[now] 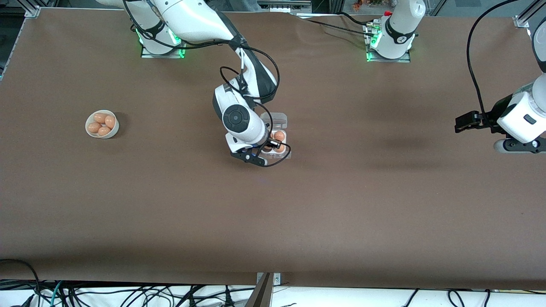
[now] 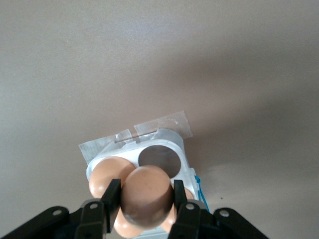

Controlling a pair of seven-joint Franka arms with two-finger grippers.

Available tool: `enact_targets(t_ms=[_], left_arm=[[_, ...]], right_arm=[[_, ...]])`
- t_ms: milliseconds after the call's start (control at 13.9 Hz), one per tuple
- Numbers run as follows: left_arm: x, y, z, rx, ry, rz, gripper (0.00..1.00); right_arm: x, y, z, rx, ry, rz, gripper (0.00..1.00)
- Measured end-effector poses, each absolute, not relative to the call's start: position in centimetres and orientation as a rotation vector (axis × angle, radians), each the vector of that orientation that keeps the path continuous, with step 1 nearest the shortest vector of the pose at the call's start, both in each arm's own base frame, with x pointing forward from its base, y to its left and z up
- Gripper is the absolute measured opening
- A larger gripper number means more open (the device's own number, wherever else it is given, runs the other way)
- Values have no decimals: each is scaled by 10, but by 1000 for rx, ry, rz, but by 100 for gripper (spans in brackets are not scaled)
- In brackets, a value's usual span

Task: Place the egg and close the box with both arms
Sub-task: 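Lower the egg into the empty carton slot and open the right gripper, then withdraw the right gripper while the left gripper reaches the carton lid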

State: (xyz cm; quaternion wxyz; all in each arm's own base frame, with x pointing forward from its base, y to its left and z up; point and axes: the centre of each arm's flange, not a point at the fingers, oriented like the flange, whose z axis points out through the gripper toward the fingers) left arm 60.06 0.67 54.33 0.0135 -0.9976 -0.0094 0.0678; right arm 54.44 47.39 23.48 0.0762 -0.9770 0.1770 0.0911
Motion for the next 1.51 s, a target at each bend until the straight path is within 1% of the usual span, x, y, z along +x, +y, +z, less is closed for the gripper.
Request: enact_targets(t_ms=[215, 287, 430, 502, 646, 932, 1004, 1076, 1148, 1363, 1506], left_arm=[[601, 5, 541, -3107, -24, 216, 100], [601, 3, 541, -3107, -21, 216, 100], [601, 1, 541, -3107, -15, 216, 100], [601, 1, 541, -3107, -14, 216, 100], [601, 0, 541, -3107, -10, 216, 100], [601, -33, 540, -3198, 21, 231, 100], [601, -45, 537, -3241, 18, 257, 94], [599, -57, 532, -3278, 28, 314, 94], [596, -69, 524, -3306, 45, 392, 88], [588, -115, 496, -3328, 60, 619, 50], [582, -160, 479, -3299, 56, 715, 30]], right_arm=[[544, 474, 234, -2930, 532, 274, 47], [544, 474, 233, -2930, 532, 274, 52], [545, 474, 234, -2929, 533, 272, 70], [546, 474, 234, -2928, 533, 268, 81], [550, 472, 239, -2922, 538, 253, 100], [581, 443, 261, -2919, 601, 153, 100], [592, 432, 271, -2916, 621, 117, 100], [600, 422, 281, -2912, 638, 88, 100], [607, 412, 291, -2911, 653, 58, 100], [622, 388, 315, -2906, 684, 6, 100], [629, 366, 326, -2941, 663, 24, 100]])
